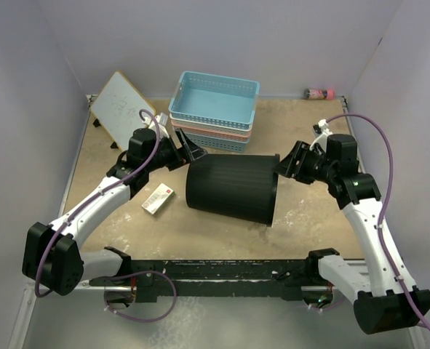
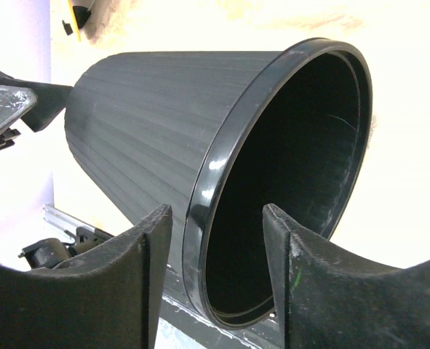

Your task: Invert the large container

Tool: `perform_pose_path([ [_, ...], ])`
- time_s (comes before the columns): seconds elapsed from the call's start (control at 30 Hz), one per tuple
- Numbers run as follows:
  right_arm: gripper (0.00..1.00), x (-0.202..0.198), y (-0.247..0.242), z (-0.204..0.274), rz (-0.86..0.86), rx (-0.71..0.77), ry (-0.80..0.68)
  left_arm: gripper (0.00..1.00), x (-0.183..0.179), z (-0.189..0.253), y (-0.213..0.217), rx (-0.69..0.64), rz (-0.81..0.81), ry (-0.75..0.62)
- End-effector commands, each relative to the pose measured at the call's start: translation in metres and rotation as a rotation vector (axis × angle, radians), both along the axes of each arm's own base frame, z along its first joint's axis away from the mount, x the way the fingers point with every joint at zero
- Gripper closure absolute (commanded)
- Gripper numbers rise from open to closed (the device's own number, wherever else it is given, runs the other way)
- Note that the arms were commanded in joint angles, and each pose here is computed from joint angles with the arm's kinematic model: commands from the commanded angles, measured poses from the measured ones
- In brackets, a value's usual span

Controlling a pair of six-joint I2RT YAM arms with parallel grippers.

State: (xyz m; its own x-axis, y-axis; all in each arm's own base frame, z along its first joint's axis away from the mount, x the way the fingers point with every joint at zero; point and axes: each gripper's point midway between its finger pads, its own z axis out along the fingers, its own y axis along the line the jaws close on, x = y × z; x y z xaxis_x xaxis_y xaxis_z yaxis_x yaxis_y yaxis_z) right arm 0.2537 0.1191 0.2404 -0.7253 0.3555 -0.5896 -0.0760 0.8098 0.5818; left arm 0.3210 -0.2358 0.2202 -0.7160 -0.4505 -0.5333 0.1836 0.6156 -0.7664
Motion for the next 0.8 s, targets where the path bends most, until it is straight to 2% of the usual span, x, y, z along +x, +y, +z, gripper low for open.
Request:
perform_pose_path([
  [0.0, 0.47, -0.001, 0.000, -0.003, -0.006, 0.001, 0.002, 0.20, 0.001, 0.001, 0.001, 0.004, 0.000, -0.015],
  [0.17, 0.52, 0.000, 0.007, 0.002, 0.027, 0.036, -0.011, 0.20, 0.000, -0.009, 0.009, 0.050, 0.030, 0.005],
  [0.43, 0.72, 0.000, 0.009, -0.014, 0.038, 0.037, 0.028, 0.20, -0.006, -0.017, 0.008, 0.047, 0.014, 0.026],
  [0.53, 0.80, 0.001, 0.009, -0.016, 0.036, 0.035, 0.032, 0.20, -0.008, -0.013, 0.005, 0.026, -0.001, 0.020],
  [0.77, 0.88, 0.003, 0.008, -0.020, 0.030, 0.031, 0.035, 0.20, -0.009, 0.023, -0.008, -0.081, -0.045, -0.030],
])
